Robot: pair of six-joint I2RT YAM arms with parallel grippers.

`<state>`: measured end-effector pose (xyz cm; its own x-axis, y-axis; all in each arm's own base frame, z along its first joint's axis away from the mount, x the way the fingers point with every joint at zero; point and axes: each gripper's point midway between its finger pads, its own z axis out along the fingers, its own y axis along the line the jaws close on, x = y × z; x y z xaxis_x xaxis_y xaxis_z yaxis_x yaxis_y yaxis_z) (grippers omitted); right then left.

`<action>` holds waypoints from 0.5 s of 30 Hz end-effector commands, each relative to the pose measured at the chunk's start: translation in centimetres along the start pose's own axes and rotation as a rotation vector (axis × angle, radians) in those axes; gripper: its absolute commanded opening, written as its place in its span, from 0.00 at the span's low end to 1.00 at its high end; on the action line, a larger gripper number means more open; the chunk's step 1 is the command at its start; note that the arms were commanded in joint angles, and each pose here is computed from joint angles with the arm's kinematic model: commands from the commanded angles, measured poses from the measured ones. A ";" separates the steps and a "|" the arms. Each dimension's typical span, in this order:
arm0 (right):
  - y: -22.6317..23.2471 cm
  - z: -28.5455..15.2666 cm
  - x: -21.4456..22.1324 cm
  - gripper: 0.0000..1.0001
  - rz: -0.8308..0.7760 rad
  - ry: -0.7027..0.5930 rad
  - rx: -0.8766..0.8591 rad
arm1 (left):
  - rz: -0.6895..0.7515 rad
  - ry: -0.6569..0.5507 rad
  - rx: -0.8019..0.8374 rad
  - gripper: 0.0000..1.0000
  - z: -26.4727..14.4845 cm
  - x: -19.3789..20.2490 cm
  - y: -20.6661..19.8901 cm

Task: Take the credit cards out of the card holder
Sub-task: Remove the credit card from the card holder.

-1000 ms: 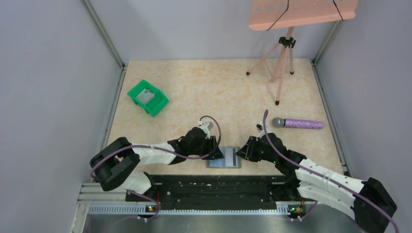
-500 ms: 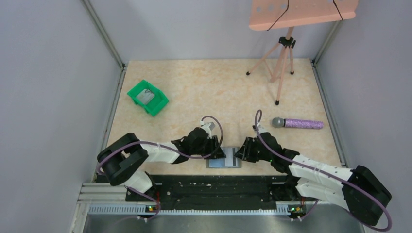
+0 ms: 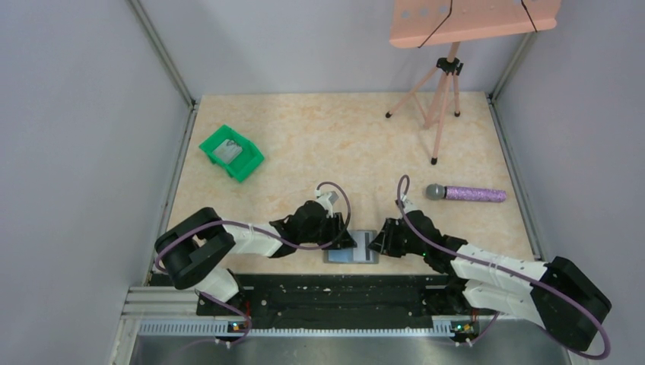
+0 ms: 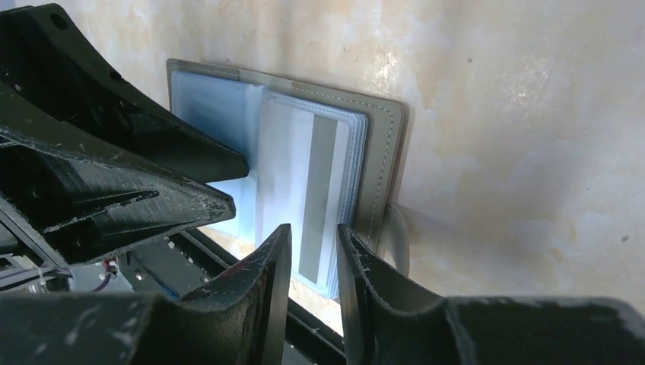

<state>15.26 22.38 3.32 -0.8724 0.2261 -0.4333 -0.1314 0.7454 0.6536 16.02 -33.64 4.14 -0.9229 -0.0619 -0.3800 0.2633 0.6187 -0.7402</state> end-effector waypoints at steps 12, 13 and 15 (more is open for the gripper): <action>-0.2 0.6 0.4 0.25 0.012 0.007 -0.020 | 0.006 -0.016 0.056 0.41 0.4 0.3 -0.8; -0.3 0.6 0.5 0.24 0.011 0.007 -0.017 | 0.006 -0.015 0.058 0.41 0.4 0.4 -0.9; -0.4 0.7 0.6 0.22 0.012 0.011 -0.014 | 0.005 -0.012 0.061 0.41 0.4 0.4 -1.0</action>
<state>15.13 22.55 2.58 -0.8785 0.2271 -0.4203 -0.1249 0.7400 0.6609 15.68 -33.99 3.96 -0.9242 -0.0672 -0.3760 0.2626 0.6031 -0.7532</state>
